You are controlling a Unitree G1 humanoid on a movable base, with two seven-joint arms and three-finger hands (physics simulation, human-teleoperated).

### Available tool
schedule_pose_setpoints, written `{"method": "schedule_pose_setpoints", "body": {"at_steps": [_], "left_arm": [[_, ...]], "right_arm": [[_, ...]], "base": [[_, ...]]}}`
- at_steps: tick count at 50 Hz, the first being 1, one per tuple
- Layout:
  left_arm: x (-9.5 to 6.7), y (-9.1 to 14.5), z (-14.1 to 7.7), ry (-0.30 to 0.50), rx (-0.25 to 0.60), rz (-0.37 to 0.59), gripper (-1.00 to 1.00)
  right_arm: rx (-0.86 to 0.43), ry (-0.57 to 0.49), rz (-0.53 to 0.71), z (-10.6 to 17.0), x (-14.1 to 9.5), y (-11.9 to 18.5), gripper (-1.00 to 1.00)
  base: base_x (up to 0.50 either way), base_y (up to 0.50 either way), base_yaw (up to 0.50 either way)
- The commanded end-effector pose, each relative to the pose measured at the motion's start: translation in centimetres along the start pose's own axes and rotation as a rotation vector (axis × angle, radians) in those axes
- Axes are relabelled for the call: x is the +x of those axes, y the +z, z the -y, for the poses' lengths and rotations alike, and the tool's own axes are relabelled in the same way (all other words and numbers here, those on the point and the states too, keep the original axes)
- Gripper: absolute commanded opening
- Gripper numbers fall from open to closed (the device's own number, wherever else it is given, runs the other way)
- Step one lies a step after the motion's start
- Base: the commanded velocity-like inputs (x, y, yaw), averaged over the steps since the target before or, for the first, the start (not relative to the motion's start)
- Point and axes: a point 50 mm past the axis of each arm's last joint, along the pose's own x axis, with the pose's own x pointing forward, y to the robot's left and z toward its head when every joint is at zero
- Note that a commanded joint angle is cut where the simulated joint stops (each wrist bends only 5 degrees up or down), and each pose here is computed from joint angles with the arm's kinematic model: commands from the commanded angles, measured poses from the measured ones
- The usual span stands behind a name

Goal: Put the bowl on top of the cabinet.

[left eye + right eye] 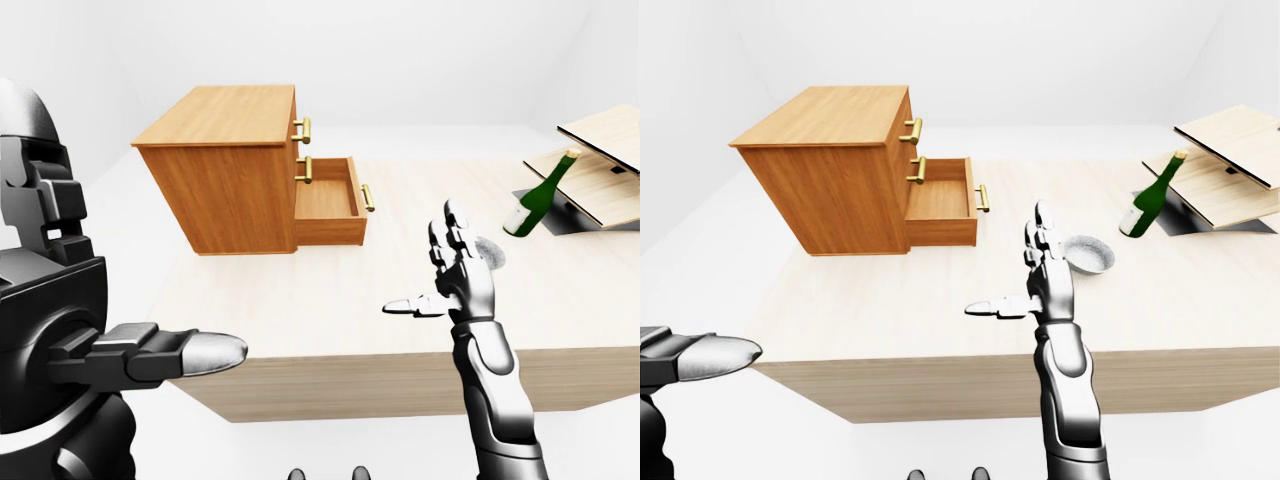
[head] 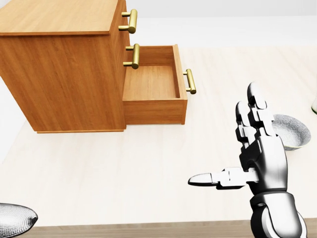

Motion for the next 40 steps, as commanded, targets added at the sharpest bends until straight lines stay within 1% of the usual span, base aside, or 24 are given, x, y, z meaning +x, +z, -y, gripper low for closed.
{"method": "schedule_pose_setpoints", "body": {"at_steps": [1,3,4,6,8,17,23,24,25,27,33,36,37,40], "left_arm": [[0.0,0.1,-0.1,0.008,-0.025,-0.008,1.0],[0.1,0.1,-0.2,0.01,-0.03,-0.007,1.0],[0.1,0.2,-0.3,0.013,-0.033,-0.008,1.0],[0.2,0.2,-0.3,0.018,-0.045,-0.013,1.0],[0.2,0.2,-0.4,0.023,-0.055,-0.019,1.0],[0.3,0.3,-0.8,0.04,-0.087,-0.044,1.0],[0.7,0.5,-1.2,0.059,-0.127,-0.086,1.0],[1.0,0.7,-1.5,0.063,-0.144,-0.107,1.0],[1.1,0.7,-1.5,0.067,-0.154,-0.136,1.0],[1.1,0.5,-1.5,0.07,-0.159,-0.165,1.0],[1.1,0.5,-1.5,0.071,-0.161,-0.177,1.0],[1.1,0.5,-1.5,0.071,-0.16,-0.177,1.0],[1.1,0.5,-1.5,0.071,-0.16,-0.176,1.0],[1.1,0.5,-1.5,0.071,-0.158,-0.175,1.0]], "right_arm": [[-0.038,-0.001,-0.024,-0.2,-0.1,-0.5,1.0],[-0.034,-0.001,-0.024,-0.2,-0.1,-0.5,1.0],[-0.012,0.005,0.008,-0.1,-0.1,0.2,1.0],[0.02,0.013,0.027,0.0,-0.1,0.6,1.0],[0.018,0.017,0.045,0.0,-0.2,1.0,1.0],[0.031,0.01,0.039,0.1,0.0,0.9,1.0],[0.024,0.007,0.026,0.1,0.1,0.6,1.0],[0.008,-0.008,0.013,0.1,0.1,0.3,1.0],[0.007,-0.009,0.019,0.1,0.0,0.4,1.0],[0.007,-0.01,0.022,0.1,0.0,0.5,1.0],[0.007,-0.012,0.025,0.1,0.1,0.6,1.0],[0.017,-0.004,0.039,0.1,0.0,0.9,1.0],[0.038,0.005,0.04,0.1,0.0,0.9,1.0],[0.043,0.005,0.056,0.2,-0.1,1.2,1.0]], "base": [[0.0,0.0,0.0],[0.0,0.0,0.0],[0.0,0.0,0.0],[0.0,0.0,0.0],[0.5,0.0,0.0],[0.5,0.0,0.0],[0.5,0.0,0.0],[0.0,0.0,0.0],[0.0,0.0,0.0],[0.0,0.0,0.0],[0.0,0.0,0.0],[0.0,0.0,0.0],[0.0,0.0,0.0],[0.37,0.0,0.0]]}}
